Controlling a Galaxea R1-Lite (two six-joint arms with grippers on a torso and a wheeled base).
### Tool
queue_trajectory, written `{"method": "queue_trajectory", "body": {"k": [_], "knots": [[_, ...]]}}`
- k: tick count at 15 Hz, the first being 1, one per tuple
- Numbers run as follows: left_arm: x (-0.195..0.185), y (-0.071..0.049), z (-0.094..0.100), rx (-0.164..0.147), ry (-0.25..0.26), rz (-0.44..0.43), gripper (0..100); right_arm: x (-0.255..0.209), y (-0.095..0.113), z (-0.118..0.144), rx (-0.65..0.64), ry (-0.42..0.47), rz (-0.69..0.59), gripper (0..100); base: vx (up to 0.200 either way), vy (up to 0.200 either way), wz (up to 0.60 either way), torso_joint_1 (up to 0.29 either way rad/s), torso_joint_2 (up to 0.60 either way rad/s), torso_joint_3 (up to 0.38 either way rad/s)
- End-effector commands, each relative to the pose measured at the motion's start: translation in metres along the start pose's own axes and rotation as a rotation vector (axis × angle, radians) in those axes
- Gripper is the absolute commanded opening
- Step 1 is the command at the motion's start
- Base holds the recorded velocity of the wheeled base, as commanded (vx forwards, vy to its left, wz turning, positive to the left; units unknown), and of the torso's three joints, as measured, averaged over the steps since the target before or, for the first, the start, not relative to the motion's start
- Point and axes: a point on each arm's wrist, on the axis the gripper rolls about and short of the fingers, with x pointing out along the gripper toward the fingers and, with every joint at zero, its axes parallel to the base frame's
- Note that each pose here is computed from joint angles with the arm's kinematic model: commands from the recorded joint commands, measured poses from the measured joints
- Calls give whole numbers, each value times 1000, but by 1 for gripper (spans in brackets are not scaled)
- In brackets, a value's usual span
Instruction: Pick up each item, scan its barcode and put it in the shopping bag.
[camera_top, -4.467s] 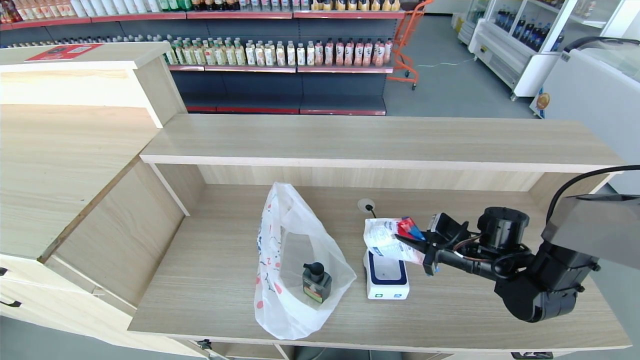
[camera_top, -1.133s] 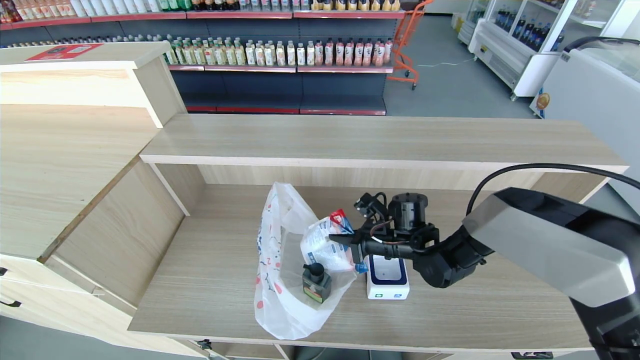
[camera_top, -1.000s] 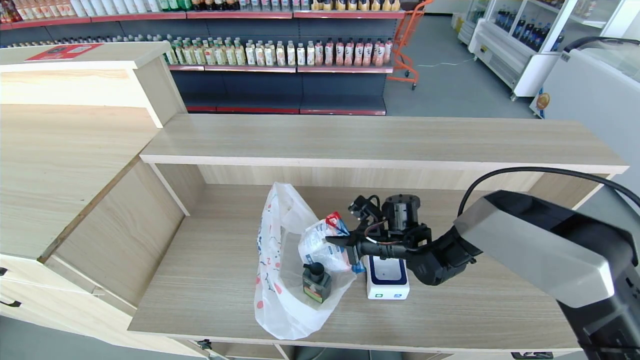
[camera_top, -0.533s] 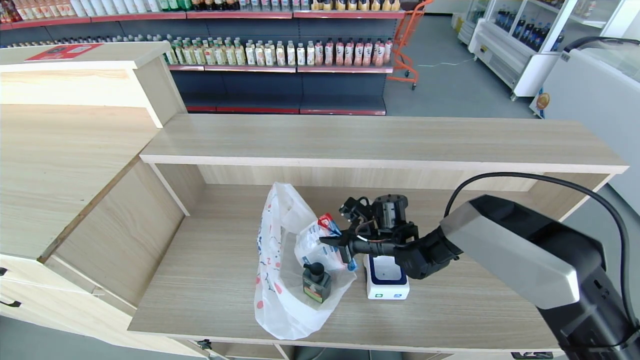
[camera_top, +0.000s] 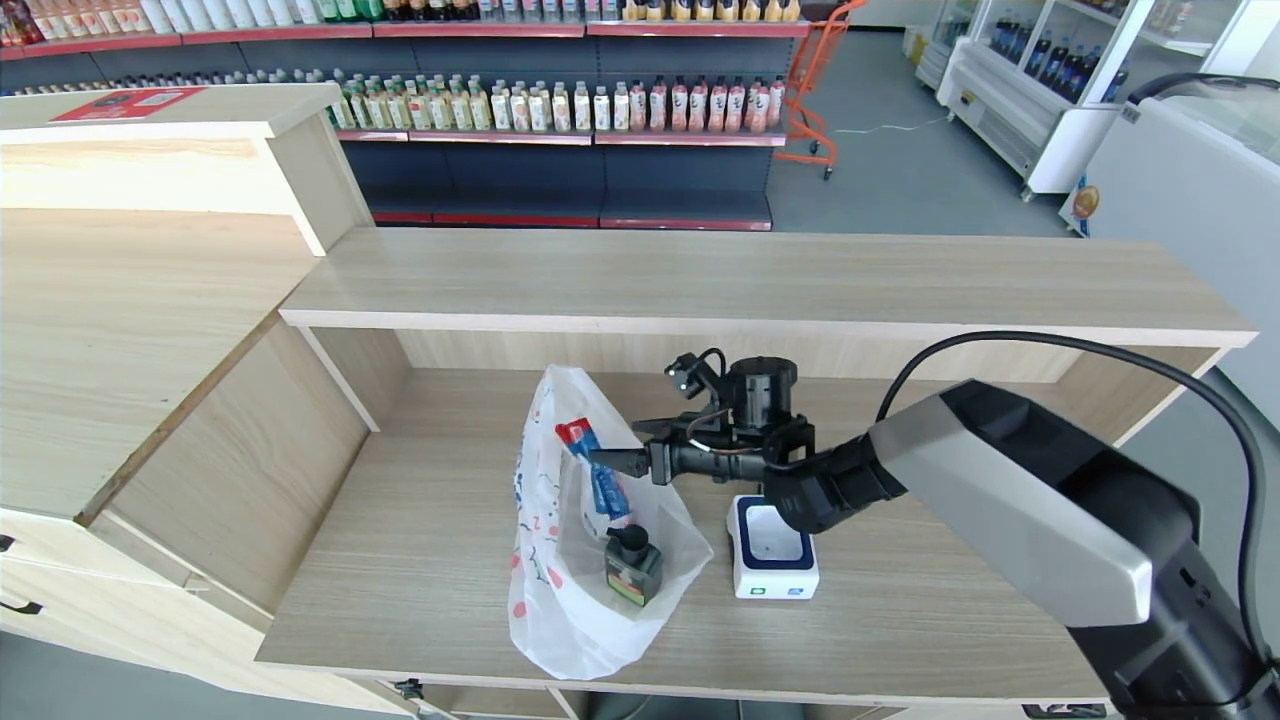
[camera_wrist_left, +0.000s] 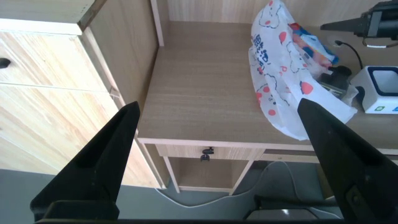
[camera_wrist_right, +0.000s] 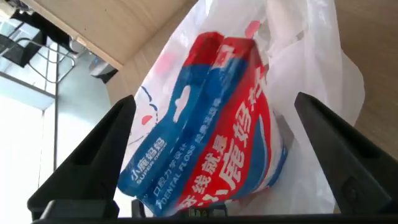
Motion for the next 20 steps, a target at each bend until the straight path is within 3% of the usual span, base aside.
{"method": "queue_trajectory", "body": {"k": [1,6,8,11,12,13,15,17,18,19,20], "knots": [[0,0,0,-1,-1,1,100,5,13,18,10,-40,29,100,0,0,0,0,0,0],[0,0,0,1,-1,1,100,-5,19,38,21,-72,30,100,0,0,0,0,0,0],[0,0,0,1,-1,0,100,-36,24,54,62,-67,-6,100,0,0,0,0,0,0],[0,0,0,-1,-1,1,100,-135,59,71,162,-27,-87,100,0,0,0,0,0,0],[0,0,0,1,-1,0,100,-148,63,71,168,-23,-100,100,0,0,0,0,0,0],[0,0,0,1,-1,1,100,-208,83,72,179,-36,-173,100,0,0,0,0,0,0],[0,0,0,1,-1,1,100,-269,110,70,147,-78,-275,100,0,0,0,0,0,0],[0,0,0,-1,-1,1,100,-322,145,45,135,-90,-373,100,0,0,0,0,0,0],[0,0,0,1,-1,0,100,-354,170,23,139,-93,-491,100,0,0,0,0,0,0],[0,0,0,-1,-1,0,100,-367,181,13,134,-82,-567,100,0,0,0,0,0,0],[0,0,0,-1,-1,0,100,-387,210,-14,131,-57,-782,100,0,0,0,0,0,0]]}}
